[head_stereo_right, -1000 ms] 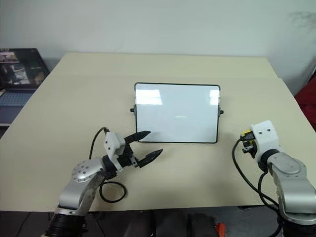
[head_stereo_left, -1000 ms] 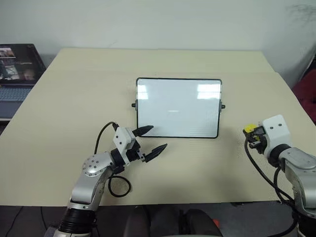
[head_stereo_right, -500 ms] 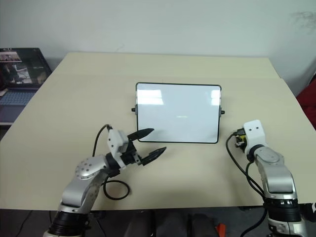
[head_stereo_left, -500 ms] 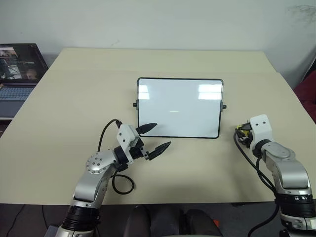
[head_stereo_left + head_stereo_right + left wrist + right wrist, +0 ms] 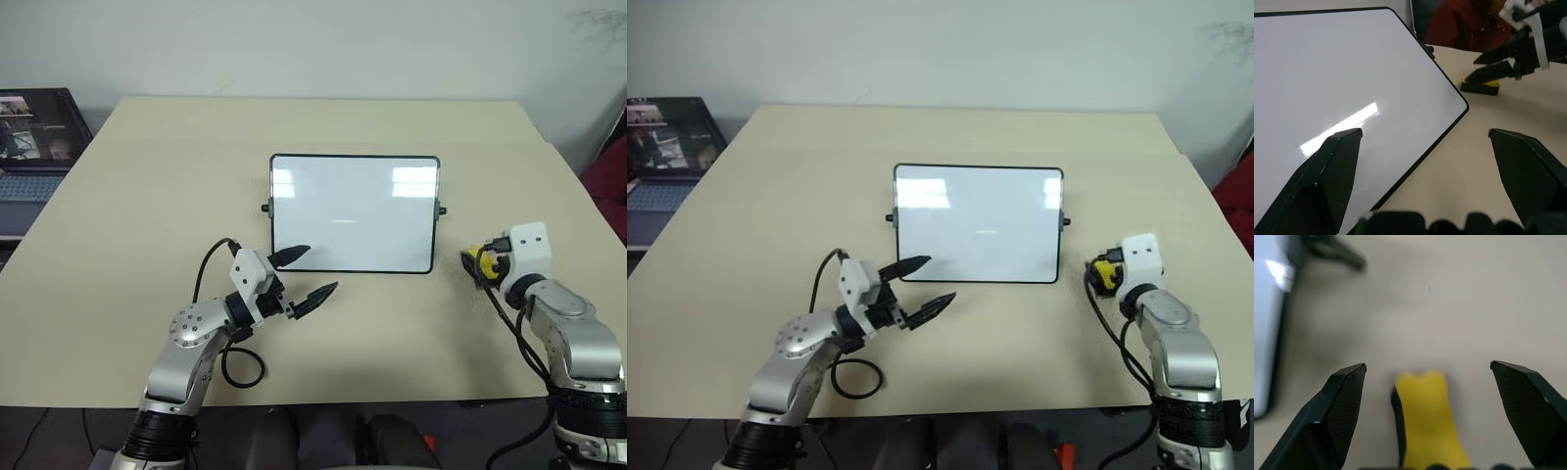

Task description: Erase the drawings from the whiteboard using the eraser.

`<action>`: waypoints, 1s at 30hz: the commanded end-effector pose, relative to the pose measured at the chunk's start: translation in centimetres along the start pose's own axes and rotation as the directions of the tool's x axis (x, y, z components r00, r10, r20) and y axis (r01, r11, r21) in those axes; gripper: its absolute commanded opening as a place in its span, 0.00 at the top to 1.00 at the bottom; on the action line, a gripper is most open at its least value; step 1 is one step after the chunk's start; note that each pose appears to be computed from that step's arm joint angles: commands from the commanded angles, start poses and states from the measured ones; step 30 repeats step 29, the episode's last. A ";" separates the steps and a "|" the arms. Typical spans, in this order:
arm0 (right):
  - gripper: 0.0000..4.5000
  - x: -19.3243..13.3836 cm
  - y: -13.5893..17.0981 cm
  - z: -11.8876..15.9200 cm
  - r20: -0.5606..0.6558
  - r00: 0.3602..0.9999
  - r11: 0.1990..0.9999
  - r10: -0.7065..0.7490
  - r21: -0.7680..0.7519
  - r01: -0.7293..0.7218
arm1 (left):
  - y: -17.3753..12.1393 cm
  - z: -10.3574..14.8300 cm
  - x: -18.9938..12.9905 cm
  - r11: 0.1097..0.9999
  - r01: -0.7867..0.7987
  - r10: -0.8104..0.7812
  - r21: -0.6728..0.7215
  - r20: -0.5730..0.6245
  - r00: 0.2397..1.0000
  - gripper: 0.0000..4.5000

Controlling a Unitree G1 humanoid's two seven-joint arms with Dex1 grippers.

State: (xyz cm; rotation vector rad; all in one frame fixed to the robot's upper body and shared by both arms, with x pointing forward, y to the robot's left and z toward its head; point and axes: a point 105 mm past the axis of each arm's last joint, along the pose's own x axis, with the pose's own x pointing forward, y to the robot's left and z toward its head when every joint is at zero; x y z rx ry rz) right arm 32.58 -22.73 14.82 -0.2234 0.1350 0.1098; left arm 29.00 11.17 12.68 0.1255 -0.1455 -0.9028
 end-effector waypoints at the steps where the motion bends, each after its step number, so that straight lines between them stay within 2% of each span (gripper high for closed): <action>1: 0.00 -3.1 2.2 4.2 0.257 0.966 0.998 0.029 -0.063 -0.013 | 1.9 2.1 -1.7 0.984 -0.176 0.173 0.041 0.065 0.983 0.00; 4: 0.00 -4.5 4.1 1.9 0.298 0.954 0.995 0.045 -0.098 -0.017 | 2.6 2.3 -3.3 0.944 -0.327 0.323 0.043 0.083 0.943 0.00; 6: 0.00 -5.6 6.3 -0.2 0.307 0.947 0.988 0.093 -0.149 -0.049 | 3.4 1.8 -5.3 0.883 -0.465 0.459 0.061 0.081 0.885 0.00; 10: 0.00 -6.7 7.9 -2.6 0.338 0.938 0.996 0.079 0.012 -0.088 | 4.8 0.2 -8.4 0.730 -0.680 0.678 0.063 0.054 0.733 0.00; 14: 0.00 -6.6 8.6 -4.5 0.341 0.938 0.988 0.059 0.117 -0.105 | 4.0 -1.2 -9.9 0.663 -0.743 0.745 0.092 0.022 0.667 0.00; 18: 0.00 -6.4 7.9 -6.4 0.300 0.952 0.985 0.067 0.133 -0.112 | 3.6 -0.9 -9.5 0.628 -0.773 0.774 0.084 0.036 0.633 0.00; 21: 0.00 -6.7 8.7 -6.9 0.288 0.954 0.984 0.088 0.127 -0.129 | 3.8 -1.1 -10.4 0.611 -0.788 0.789 0.081 0.028 0.614 0.00; 30: 0.00 -7.1 8.7 -7.2 0.251 0.960 0.989 0.124 0.052 -0.142 | 3.4 -1.9 -9.3 0.649 -0.757 0.759 0.070 -0.002 0.651 0.00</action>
